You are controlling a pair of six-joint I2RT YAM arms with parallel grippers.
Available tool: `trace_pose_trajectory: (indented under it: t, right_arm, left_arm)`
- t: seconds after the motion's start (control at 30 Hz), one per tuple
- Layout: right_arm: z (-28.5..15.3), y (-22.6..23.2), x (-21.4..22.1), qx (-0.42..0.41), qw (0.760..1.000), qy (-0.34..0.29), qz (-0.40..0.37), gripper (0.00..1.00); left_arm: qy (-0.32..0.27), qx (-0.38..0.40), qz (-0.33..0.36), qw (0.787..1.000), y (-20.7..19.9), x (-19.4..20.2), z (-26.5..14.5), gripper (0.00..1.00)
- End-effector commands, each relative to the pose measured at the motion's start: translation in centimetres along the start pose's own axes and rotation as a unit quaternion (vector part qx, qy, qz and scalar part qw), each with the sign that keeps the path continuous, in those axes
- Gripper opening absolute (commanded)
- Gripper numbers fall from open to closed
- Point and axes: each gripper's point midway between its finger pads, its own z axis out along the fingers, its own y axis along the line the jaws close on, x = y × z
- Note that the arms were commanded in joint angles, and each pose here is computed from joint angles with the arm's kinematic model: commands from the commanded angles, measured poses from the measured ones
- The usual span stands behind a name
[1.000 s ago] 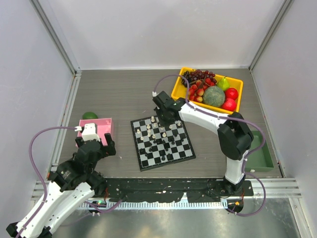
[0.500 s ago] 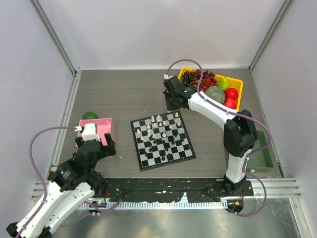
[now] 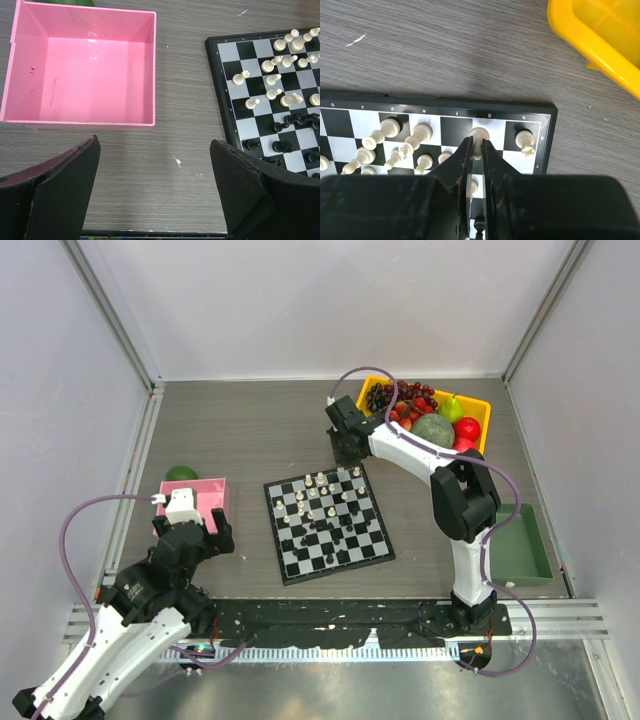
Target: Set up the chess pieces on the board
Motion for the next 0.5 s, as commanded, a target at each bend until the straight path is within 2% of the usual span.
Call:
trace_pose_trajectory:
  t: [0.0, 0.47]
  right_arm:
    - [-0.4, 0.3, -1.5, -0.001, 1.000, -0.017, -0.005, 0.15]
    - [0.8, -0.2, -0.2, 0.010, 1.000, 0.001, -0.004, 0.16]
  left_arm:
    - [-0.012, -0.004, -0.013, 1.000, -0.2, -0.7, 0.3, 1.00]
    - [-0.013, -0.004, -0.015, 1.000, -0.2, -0.7, 0.3, 1.00]
